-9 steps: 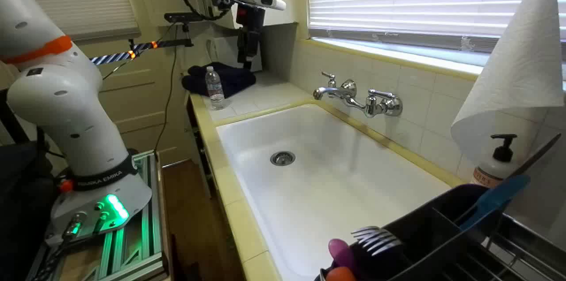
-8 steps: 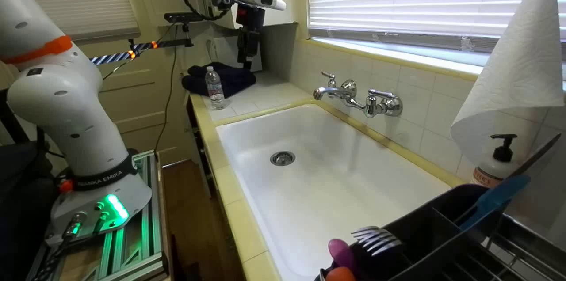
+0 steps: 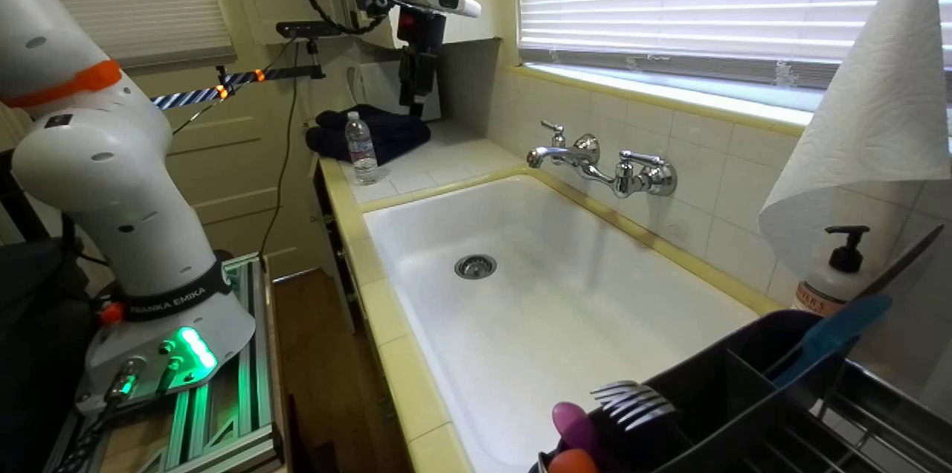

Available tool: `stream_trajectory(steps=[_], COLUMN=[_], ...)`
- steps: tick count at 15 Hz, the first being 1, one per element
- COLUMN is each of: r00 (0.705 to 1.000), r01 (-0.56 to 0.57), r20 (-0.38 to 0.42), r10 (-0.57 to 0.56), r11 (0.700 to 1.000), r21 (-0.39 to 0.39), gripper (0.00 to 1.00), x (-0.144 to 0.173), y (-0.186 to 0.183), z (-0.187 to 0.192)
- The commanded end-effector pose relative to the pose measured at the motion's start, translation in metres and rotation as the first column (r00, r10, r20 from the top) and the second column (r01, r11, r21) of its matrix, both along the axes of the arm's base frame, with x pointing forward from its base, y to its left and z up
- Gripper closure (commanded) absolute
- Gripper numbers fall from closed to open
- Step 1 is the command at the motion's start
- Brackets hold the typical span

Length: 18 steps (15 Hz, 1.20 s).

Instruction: Open the kitchen faucet with the left handle

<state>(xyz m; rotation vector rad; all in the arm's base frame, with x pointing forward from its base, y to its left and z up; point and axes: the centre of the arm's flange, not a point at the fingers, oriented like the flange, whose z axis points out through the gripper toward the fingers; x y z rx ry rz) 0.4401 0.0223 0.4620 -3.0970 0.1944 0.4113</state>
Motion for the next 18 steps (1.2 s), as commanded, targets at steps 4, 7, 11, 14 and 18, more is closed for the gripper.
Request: stream_trajectory(steps=[4,7,11,14,18], r00=[0.982,0.946,0.884,0.866,0.876], r01=[0.172,0.272,0.329,0.344,0.325], r20=[0.074,0.166,0.316,0.358,0.349], r10=[-0.172,-0.278,-0.343,-0.349,-0.333], r11=[0.985,0.961,0.939,0.936,0.942], r21=[0.016,0.058,0.097,0.080,0.084], gripper=[0.00,0.00,0.00,0.00,0.00], x=[0.022,0.040,0.072,0.098,0.089], y=[-0.018,-0.034,-0.047,-0.044,-0.045], z=[0.001,0.003,0.004,-0.008,-0.008])
